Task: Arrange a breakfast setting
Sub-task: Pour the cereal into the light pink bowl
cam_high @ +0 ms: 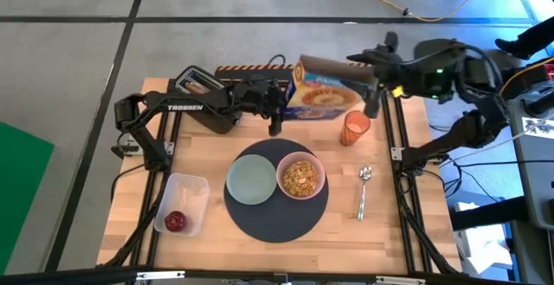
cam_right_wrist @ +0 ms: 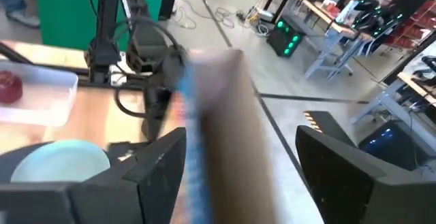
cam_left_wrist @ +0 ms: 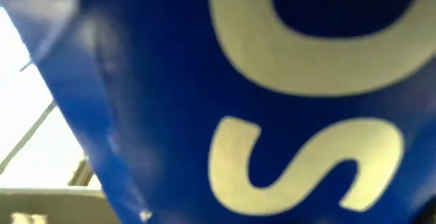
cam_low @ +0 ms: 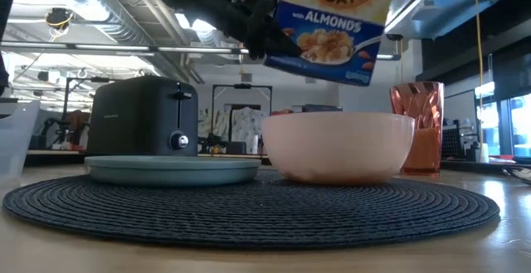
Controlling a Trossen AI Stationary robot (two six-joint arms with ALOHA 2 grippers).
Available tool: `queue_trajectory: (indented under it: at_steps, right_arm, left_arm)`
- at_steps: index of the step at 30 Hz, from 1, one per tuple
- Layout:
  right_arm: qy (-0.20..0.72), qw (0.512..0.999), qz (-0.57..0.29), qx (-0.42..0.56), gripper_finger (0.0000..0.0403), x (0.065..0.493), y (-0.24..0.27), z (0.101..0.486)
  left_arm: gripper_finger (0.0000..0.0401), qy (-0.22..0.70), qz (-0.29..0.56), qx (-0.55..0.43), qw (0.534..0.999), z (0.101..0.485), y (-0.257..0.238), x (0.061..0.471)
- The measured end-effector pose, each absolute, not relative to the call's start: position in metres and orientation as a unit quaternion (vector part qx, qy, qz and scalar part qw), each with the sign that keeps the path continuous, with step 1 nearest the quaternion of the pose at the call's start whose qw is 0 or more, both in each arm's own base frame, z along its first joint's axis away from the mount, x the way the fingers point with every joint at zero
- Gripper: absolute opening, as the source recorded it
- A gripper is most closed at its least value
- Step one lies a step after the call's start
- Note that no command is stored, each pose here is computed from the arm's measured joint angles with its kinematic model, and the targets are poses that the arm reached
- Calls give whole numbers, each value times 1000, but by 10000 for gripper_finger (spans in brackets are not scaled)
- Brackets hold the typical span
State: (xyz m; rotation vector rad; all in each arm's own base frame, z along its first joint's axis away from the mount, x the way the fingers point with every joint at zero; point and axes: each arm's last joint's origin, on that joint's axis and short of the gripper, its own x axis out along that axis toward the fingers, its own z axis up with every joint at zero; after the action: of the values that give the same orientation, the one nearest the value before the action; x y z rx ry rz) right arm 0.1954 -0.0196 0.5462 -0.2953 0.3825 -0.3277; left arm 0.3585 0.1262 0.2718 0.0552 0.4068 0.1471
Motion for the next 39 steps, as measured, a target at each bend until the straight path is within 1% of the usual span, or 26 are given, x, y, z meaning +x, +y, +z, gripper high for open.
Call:
queue_trajectory:
  at_steps: [4, 9, 13, 16, 20, 24, 27, 31, 34, 37, 39]
  right_arm:
    - [200, 958, -163, -127, 259, 179, -19, 546]
    - [239, 952, -151, -116, 253, 165, -17, 540]
    - [225, 959, -139, -99, 253, 153, -16, 542]
    - [225, 957, -157, -93, 253, 142, -16, 538]
    - [231, 952, -181, -87, 253, 133, -17, 519]
    - [176, 961, -186, -103, 253, 129, -17, 505]
    - [131, 966, -184, -128, 253, 123, -16, 504]
    - [60, 967, -189, -162, 253, 107, -15, 516]
    - [1, 969, -183, -164, 253, 88, -14, 527]
    - [-16, 972, -179, -150, 253, 73, -12, 529]
    - [2, 972, -188, -140, 253, 64, -13, 524]
  left_arm:
    - [182, 201, 88, 16, 975, 272, 138, 354]
    - [182, 174, 67, 11, 982, 277, 140, 354]
    - [181, 141, 71, 5, 987, 283, 149, 353]
    - [181, 113, 68, -6, 991, 288, 161, 348]
    - [181, 95, 53, -20, 994, 292, 174, 341]
    - [179, 90, 59, -19, 994, 293, 178, 339]
    - [174, 84, 57, -17, 995, 294, 177, 340]
    - [166, 87, 55, -17, 995, 294, 172, 342]
    - [163, 86, 52, -14, 995, 294, 171, 343]
    - [162, 80, 51, -11, 995, 295, 171, 343]
    - [162, 69, 51, -6, 996, 298, 171, 344]
